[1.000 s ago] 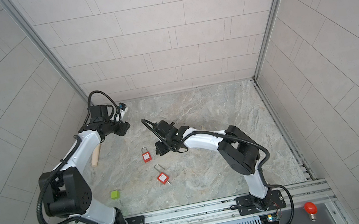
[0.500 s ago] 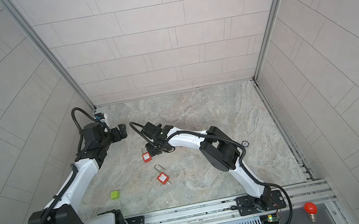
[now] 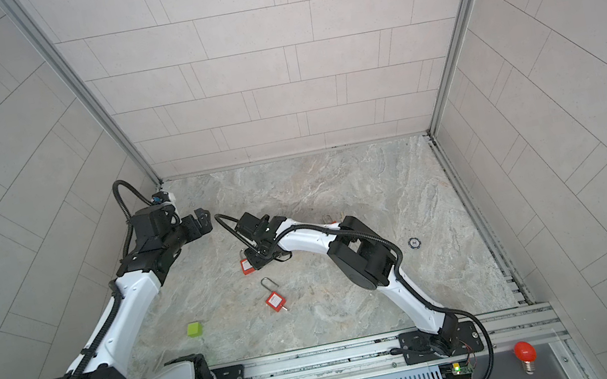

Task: Lock with the key

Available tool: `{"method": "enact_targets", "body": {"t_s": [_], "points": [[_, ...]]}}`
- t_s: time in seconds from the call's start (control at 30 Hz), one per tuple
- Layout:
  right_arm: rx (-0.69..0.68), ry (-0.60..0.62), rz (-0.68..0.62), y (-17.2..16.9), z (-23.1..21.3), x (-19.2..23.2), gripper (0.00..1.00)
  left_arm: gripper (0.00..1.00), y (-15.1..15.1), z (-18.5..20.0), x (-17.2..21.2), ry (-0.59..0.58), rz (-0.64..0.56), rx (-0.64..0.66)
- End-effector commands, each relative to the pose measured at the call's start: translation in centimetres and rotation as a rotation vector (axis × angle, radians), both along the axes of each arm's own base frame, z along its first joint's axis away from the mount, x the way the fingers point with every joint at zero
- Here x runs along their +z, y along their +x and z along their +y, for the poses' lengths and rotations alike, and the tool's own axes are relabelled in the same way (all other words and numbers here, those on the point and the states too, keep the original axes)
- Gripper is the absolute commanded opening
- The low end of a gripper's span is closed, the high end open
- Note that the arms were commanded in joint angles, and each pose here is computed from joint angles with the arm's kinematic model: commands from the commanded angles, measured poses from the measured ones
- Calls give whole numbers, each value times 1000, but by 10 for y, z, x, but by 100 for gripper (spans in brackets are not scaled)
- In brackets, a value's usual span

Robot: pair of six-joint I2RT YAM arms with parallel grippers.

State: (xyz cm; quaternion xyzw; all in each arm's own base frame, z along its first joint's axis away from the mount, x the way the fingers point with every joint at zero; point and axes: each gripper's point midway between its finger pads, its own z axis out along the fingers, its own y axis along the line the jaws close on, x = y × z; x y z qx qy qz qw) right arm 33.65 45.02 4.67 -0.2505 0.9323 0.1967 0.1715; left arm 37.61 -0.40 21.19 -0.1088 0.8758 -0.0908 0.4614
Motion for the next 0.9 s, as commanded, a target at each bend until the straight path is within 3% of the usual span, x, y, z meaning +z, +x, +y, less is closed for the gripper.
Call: {"method": "enact_targets", "body": {"t_s": [0.0,0.27,0.5,0.87], "points": [[27,11,-107,4,1,40,40,100,-5,0,12,-56,-11,29],[165,-114,-182,-49,-27,58,43,100,-15,-9,6,-111,30,4],[237,-198,-137,-103,-39,35,49,100,-17,-15,5,-139,38,-23],[243,-289,-106,-127,-52,1,58,100,-15,-19,4,-134,43,-54]]}}
